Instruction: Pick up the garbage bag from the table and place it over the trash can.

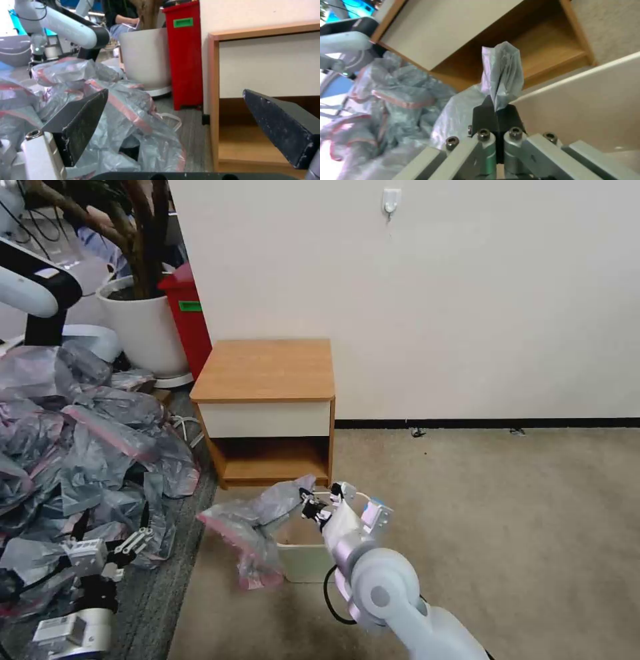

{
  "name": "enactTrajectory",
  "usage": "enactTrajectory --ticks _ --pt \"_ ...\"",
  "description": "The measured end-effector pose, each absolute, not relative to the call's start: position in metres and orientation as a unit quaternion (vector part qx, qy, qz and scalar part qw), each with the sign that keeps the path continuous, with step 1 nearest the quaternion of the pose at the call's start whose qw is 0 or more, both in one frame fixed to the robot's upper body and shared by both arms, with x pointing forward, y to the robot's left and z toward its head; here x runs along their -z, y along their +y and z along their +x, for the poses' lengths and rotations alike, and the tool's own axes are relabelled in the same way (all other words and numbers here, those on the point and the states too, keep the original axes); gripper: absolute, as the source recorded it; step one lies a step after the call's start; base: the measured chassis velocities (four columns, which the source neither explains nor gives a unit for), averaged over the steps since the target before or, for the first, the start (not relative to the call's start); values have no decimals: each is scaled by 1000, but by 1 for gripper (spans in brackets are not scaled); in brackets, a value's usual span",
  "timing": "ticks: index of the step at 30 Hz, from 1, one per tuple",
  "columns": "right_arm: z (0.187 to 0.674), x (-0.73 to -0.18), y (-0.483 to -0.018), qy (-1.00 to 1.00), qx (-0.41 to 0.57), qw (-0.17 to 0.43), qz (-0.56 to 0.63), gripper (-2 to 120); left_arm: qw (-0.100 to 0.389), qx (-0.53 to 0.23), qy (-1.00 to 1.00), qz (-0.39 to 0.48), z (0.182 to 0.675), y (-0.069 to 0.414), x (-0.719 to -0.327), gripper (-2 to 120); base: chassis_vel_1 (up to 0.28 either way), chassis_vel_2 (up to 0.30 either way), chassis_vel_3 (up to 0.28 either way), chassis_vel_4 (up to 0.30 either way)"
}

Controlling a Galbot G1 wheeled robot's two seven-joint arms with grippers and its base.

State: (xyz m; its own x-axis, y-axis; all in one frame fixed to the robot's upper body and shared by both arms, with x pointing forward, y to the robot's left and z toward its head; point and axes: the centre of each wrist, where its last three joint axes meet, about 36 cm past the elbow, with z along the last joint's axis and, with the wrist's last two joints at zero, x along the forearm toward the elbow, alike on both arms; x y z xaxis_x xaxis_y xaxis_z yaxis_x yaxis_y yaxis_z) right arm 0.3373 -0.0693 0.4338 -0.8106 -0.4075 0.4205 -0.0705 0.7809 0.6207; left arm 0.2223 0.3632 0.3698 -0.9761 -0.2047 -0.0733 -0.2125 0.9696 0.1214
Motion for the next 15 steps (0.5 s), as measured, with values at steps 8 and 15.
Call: enactTrajectory --ticks 8,15 --pt "327 -415 -67 -927 238 265 116 0 32 -62 992 -102 225 361 -370 100 0 0 0 0" --pt "324 -405 -65 -935 211 262 110 0 32 -63 992 -101 225 362 -371 100 0 0 0 0"
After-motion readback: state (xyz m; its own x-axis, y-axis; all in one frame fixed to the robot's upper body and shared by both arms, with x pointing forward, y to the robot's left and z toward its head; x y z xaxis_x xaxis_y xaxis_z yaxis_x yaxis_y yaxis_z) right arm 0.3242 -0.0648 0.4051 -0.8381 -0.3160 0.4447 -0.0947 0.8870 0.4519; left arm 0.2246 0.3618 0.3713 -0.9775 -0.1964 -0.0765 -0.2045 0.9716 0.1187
